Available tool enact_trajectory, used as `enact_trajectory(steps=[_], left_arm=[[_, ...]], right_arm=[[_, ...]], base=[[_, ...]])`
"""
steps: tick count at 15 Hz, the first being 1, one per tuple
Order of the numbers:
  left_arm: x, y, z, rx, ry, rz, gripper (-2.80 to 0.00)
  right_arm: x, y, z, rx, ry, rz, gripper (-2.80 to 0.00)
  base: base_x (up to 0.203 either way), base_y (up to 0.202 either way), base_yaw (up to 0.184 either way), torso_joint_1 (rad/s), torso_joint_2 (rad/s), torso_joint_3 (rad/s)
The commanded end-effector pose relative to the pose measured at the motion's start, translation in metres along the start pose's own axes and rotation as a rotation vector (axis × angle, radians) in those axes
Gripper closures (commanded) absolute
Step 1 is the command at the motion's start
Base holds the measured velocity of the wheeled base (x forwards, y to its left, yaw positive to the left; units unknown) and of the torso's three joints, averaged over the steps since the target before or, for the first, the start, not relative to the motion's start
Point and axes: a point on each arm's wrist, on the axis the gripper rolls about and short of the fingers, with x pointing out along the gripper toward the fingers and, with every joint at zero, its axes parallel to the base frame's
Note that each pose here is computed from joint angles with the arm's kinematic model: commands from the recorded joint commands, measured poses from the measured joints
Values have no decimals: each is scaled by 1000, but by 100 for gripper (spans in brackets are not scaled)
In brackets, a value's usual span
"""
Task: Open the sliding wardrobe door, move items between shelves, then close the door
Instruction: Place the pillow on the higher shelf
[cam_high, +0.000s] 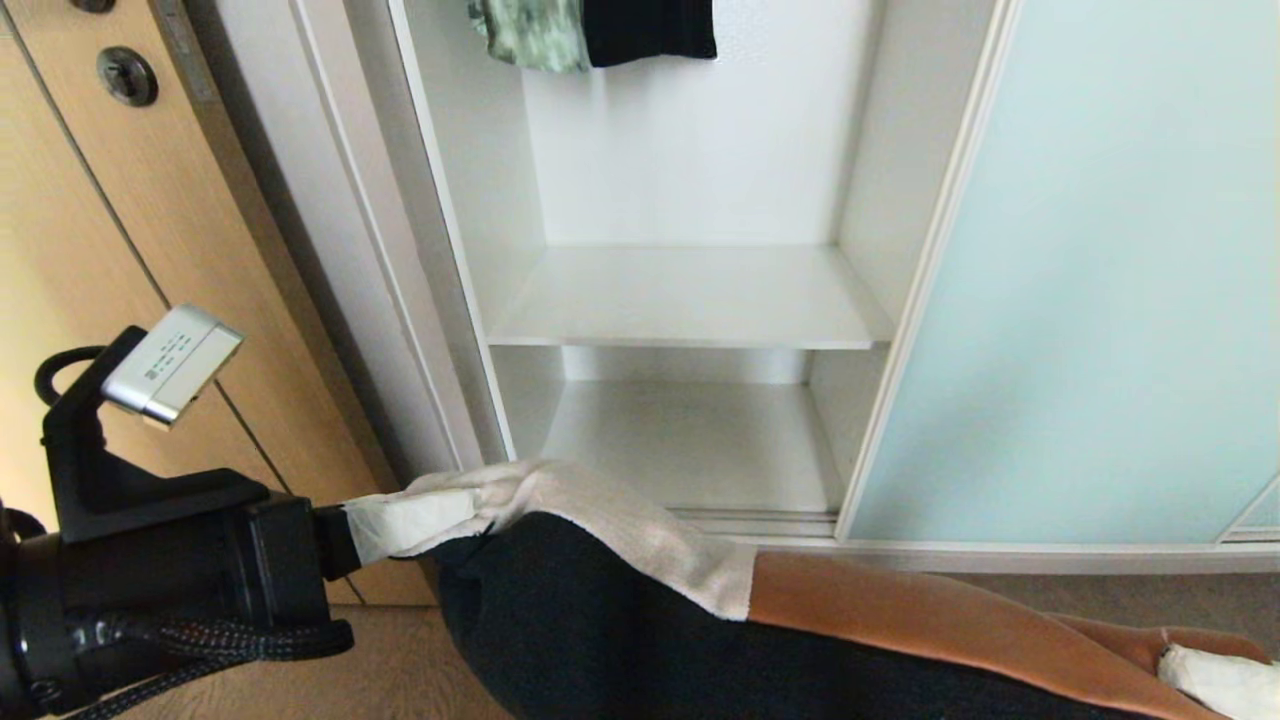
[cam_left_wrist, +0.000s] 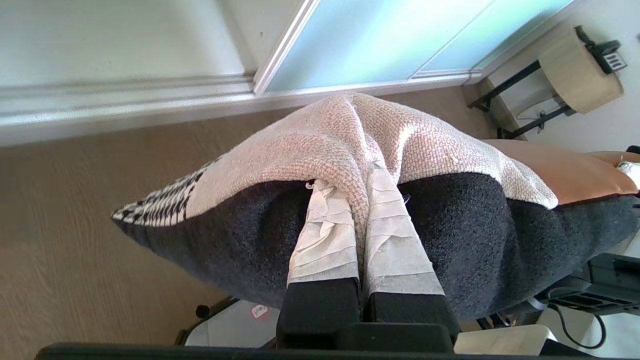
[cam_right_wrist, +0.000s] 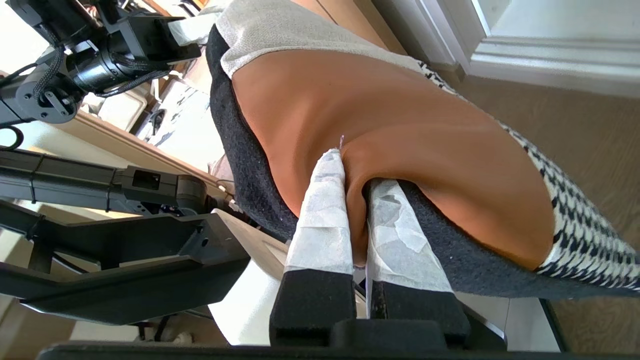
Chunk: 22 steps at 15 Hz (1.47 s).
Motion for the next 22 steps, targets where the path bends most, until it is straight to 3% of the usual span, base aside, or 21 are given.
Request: enact_trajectory(steps=[1, 14, 22], left_arm=[[0, 0, 0, 0, -2, -2, 0], [-1, 0, -1, 1, -4, -4, 0], [5, 7, -8, -5, 25, 37, 0]], right_arm=[[0, 0, 0, 4, 3, 1, 0], [0, -1, -2, 5, 5, -1, 0], [1, -1, -2, 6, 6, -3, 0]], base=[[0, 0, 0, 3, -5, 198], [0, 0, 0, 4, 3, 203], [0, 0, 0, 5, -1, 31]])
